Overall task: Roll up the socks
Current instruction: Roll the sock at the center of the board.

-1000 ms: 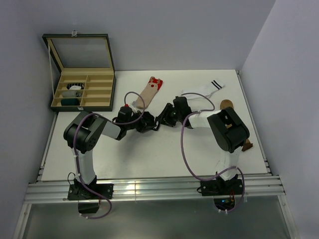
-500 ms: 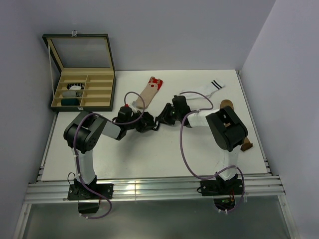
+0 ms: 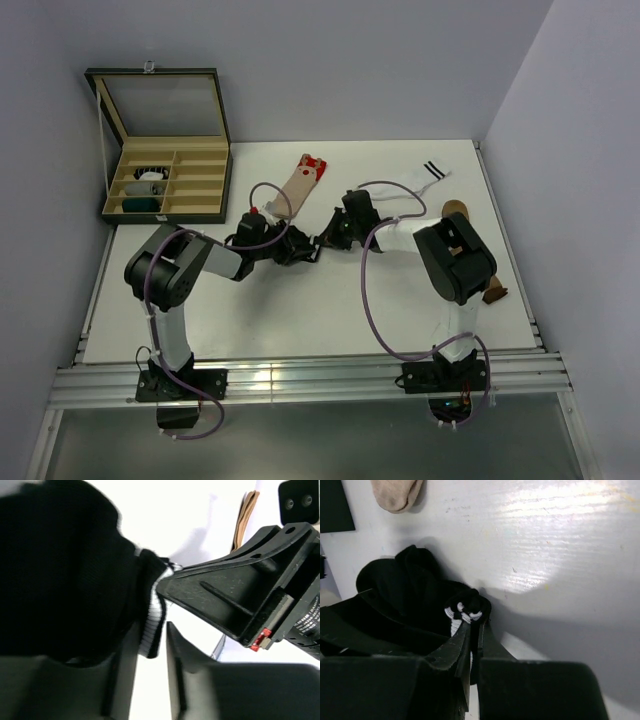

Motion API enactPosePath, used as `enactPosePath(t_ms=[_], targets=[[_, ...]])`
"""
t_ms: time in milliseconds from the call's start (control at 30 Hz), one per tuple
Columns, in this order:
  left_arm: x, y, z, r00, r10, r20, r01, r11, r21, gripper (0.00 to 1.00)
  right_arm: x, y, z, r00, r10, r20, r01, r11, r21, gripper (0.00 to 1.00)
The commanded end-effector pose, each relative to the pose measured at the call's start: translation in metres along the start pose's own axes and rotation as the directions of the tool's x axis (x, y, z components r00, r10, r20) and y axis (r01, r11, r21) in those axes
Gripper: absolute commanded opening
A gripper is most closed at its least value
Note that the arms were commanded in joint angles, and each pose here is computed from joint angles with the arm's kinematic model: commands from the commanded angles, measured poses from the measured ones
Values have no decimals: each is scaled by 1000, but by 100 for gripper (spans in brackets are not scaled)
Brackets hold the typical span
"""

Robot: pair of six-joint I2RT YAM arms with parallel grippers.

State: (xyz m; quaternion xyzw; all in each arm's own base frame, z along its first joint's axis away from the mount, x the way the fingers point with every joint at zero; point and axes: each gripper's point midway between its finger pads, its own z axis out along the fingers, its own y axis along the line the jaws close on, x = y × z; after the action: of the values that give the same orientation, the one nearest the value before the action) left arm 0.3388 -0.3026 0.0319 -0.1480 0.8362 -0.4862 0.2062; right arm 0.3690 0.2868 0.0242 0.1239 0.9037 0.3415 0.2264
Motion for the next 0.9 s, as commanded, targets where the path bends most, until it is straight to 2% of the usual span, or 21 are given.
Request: enactPosePath(t_ms=[0, 33, 200, 300, 333, 367, 433, 600, 700, 867], targets=[[15, 44, -8, 999, 37, -18, -40, 978, -203, 38, -4, -18, -14, 998, -51, 23, 47, 989, 143, 0], [16, 45, -10, 998, 57, -24, -61, 972, -225, 43, -4, -24, -16, 998, -50, 27, 45, 984, 175, 0], [-12, 23, -22, 979, 189, 74, -161, 945, -285, 51, -5, -36, -29, 999, -31, 32, 21, 961, 276, 0], [-25, 13, -30, 939, 325, 112, -270, 899, -345, 55, -4, -38, -34, 999, -3, 33, -7, 952, 307, 0], [-27, 8, -32, 922, 368, 120, -305, 883, -357, 60, -5, -36, -34, 999, 4, 34, -14, 951, 308, 0], [-21, -5, -31, 902, 417, 110, -358, 866, -350, 63, -3, -38, -36, 999, 20, 28, -28, 947, 321, 0], [-29, -9, -34, 827, 547, 127, -454, 784, -423, 65, -2, -36, -37, 999, 32, 25, -39, 944, 329, 0], [0, -49, -24, 630, 767, 116, -682, 619, -390, 67, 1, -33, -37, 998, 69, 4, -66, 936, 347, 0], [14, -57, -15, 559, 824, 98, -743, 550, -382, 67, 1, -31, -35, 997, 79, -9, -71, 934, 349, 0], [23, -62, -3, 487, 869, 85, -787, 479, -389, 66, 1, -28, -35, 997, 79, -17, -68, 936, 346, 0]])
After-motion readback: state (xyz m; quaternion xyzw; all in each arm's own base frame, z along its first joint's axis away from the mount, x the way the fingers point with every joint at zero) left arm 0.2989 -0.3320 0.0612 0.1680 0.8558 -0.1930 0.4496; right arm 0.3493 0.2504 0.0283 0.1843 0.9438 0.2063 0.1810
